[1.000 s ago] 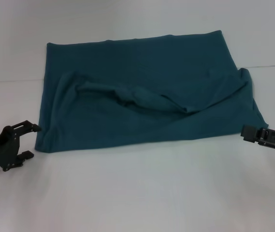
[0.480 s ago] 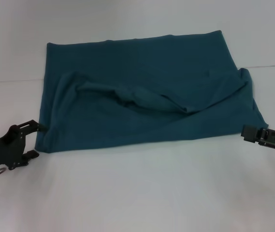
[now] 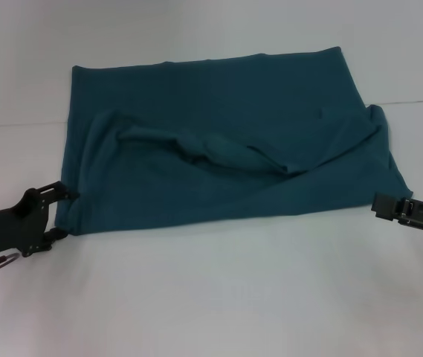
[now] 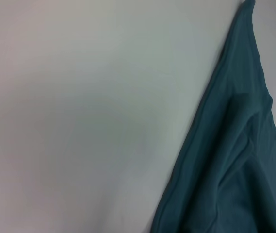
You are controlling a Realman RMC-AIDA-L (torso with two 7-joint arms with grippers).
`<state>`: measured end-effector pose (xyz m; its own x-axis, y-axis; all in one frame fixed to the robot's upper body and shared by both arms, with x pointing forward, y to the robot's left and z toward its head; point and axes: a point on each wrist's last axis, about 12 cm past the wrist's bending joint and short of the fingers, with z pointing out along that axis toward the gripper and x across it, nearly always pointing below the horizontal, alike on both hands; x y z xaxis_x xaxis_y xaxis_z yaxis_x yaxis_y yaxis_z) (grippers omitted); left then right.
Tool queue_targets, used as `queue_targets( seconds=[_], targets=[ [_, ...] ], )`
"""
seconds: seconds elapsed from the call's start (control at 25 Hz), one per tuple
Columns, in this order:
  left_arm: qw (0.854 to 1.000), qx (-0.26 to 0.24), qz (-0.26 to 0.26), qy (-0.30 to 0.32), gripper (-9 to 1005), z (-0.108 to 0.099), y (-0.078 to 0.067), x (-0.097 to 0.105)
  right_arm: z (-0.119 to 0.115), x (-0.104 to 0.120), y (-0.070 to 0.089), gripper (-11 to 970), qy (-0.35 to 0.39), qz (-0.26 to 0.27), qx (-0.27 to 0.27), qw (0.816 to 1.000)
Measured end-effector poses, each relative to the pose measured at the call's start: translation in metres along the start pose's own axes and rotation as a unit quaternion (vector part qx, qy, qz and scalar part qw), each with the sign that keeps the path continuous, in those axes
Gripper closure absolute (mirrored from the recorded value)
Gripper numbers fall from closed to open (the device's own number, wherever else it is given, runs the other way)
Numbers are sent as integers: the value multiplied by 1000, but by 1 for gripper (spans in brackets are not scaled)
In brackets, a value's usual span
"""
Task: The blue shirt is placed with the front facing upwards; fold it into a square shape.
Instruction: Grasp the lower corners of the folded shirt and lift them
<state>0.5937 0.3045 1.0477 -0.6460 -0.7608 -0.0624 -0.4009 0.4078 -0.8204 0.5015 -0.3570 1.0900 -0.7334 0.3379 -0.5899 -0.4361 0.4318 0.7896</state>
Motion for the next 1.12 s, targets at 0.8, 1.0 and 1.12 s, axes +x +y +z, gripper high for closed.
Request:
queue_targets(
  seconds=[0.8, 1.0, 1.12],
  targets=[
    [997, 48, 50, 21, 160, 13, -30, 6, -1, 2, 0, 32, 1, 3, -2, 1000],
    [998, 40, 49, 15, 167, 10, -22, 5, -1, 2, 0, 32, 0, 3, -1, 1000],
    [998, 26, 53, 13, 169, 7, -16, 3, -2, 2, 0, 32, 0, 3, 0, 1000]
  ],
)
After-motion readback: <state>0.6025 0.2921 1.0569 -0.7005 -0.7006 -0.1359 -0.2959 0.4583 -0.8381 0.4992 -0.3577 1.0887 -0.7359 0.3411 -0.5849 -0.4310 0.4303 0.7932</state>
